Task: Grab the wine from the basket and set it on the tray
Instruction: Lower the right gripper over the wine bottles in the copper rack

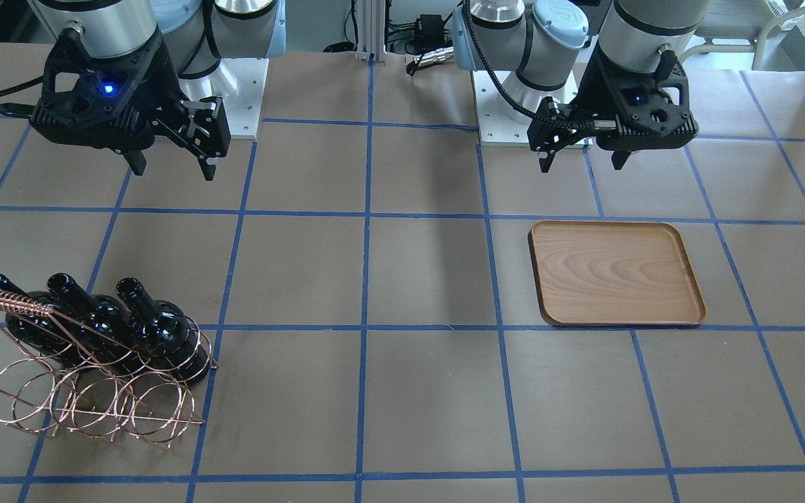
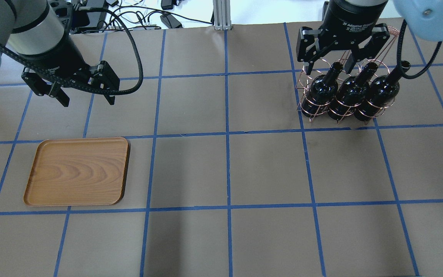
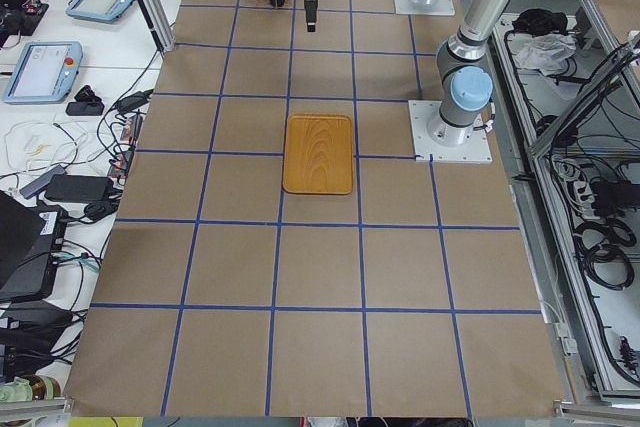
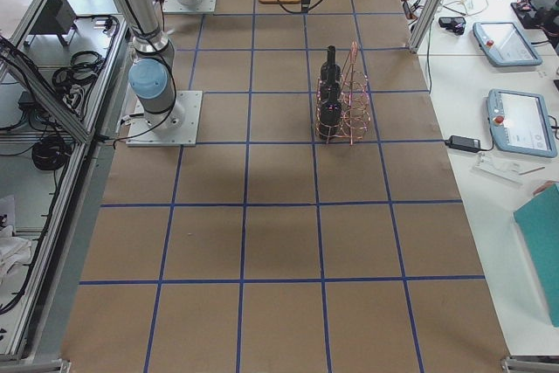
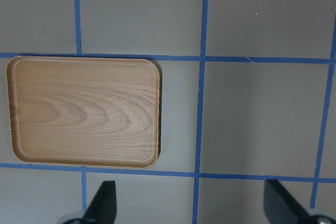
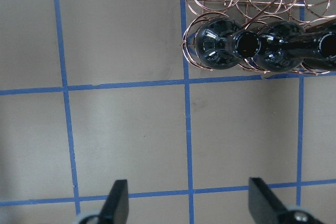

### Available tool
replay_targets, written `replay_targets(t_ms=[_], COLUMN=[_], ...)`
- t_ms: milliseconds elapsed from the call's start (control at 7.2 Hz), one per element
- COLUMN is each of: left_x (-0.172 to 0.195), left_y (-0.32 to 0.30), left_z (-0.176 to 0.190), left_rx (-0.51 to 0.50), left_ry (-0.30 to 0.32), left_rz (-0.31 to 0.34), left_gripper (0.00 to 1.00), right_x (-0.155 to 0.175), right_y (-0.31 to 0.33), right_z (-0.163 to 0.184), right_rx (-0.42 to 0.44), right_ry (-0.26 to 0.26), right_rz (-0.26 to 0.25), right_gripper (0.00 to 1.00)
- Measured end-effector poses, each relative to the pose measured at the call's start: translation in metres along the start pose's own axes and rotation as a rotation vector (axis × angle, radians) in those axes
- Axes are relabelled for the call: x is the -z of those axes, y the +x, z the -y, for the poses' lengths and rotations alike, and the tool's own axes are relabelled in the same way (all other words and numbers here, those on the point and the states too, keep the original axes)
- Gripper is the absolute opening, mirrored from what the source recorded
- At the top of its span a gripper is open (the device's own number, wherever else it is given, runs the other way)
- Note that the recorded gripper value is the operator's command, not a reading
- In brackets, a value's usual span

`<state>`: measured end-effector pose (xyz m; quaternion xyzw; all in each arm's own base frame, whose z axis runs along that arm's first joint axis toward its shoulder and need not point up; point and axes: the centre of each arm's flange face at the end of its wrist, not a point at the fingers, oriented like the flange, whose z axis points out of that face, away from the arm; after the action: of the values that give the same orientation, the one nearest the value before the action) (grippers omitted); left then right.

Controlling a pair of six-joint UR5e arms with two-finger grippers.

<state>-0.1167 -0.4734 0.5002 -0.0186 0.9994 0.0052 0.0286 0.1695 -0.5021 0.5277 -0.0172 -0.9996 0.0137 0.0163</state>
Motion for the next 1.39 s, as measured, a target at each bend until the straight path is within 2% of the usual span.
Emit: replay_targets(t_ms=[139,417,556,694,972,1250,1389], left_x=[0.0,-0.001,-0.001,-0.001,-0.001,-0.001,-0.001], left_y=[0.0,-0.001,-0.001,-0.001,-0.002,-0.003,-0.003], left_z=[0.0,0.0,0.0,0.0,0.0,0.001,0.001], left_rx=[0.0,0.002,0.002,0.002,0.003,0.005,0.005], left_ry=[0.0,0.0,0.0,0.0,-0.001,0.001,0.001], left_rz=[0.0,0.001,0.001,0.001,0.001,0.001,0.001], left_gripper=[1.0,1.0,1.0,1.0,1.0,1.0,1.0], right_x=[0.0,-0.007,-0.011,-0.011,-0.018,-0.047,-0.065], right_y=[0.0,0.0,0.005,0.022,0.098,0.148,0.156], right_z=[-0.001,-0.007,-0.007,0.0,0.021,0.046,0.063], right_rx=[0.011,0.03,0.051,0.049,-0.029,-0.041,-0.042], right_ry=[-0.002,-0.014,0.0,0.025,0.016,-0.009,-0.002], right_rz=[0.003,0.004,0.002,-0.003,0.005,0.005,0.004], right_gripper=[1.0,0.99,0.99,0.99,0.95,0.9,0.9])
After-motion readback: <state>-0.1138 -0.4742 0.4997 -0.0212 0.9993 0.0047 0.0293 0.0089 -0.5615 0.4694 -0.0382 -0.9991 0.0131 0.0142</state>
